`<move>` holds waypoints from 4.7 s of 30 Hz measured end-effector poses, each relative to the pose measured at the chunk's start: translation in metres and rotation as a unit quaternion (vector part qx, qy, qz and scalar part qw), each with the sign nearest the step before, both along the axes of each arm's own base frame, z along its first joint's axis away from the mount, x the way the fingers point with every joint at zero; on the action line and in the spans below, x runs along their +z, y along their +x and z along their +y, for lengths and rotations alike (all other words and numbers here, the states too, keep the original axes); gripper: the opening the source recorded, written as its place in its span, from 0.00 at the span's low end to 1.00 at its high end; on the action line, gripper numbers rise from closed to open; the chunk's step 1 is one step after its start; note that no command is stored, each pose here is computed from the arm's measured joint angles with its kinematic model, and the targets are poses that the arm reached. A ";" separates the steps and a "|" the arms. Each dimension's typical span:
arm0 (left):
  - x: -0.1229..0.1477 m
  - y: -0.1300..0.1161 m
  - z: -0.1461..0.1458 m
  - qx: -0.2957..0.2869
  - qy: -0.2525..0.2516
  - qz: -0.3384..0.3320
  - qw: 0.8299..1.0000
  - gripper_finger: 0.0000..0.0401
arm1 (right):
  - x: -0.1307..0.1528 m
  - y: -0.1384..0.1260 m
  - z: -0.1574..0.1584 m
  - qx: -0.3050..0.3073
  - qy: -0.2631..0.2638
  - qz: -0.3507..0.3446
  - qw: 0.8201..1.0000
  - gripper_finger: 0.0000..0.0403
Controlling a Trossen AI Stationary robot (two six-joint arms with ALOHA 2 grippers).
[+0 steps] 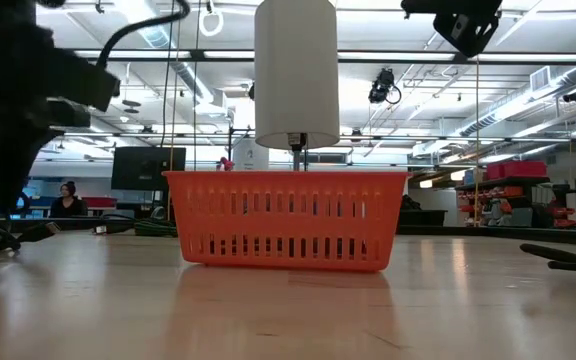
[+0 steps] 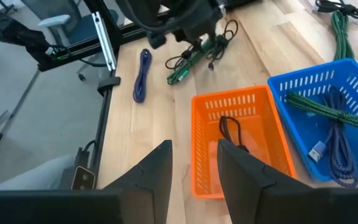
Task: Pick & Place USB Port
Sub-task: Put the black charger cable into the orange bin
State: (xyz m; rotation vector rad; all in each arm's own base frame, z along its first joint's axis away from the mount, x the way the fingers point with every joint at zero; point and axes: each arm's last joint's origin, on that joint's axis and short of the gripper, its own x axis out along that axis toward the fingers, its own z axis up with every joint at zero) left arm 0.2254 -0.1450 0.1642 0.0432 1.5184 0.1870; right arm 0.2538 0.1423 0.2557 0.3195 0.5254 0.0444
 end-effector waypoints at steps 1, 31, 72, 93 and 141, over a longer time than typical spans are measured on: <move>-0.002 -0.002 0.001 0.001 -0.001 0.006 1.000 0.29 | 0.000 0.000 0.000 0.001 0.002 -0.002 1.000 0.31; -0.003 0.004 -0.002 0.015 0.019 -0.054 0.998 0.01 | 0.001 0.001 0.000 0.003 -0.001 -0.008 1.000 0.31; -0.018 -0.004 0.006 -0.007 0.058 -0.043 0.997 0.54 | 0.002 -0.002 0.005 0.020 0.010 -0.006 1.000 0.31; -0.013 -0.002 0.003 -0.009 0.032 -0.053 0.998 0.01 | 0.002 -0.001 0.005 0.018 0.005 -0.009 1.000 0.31; 0.048 0.142 0.001 -0.031 -0.063 -0.331 0.941 0.00 | 0.003 -0.001 0.005 0.022 0.002 -0.015 1.000 0.31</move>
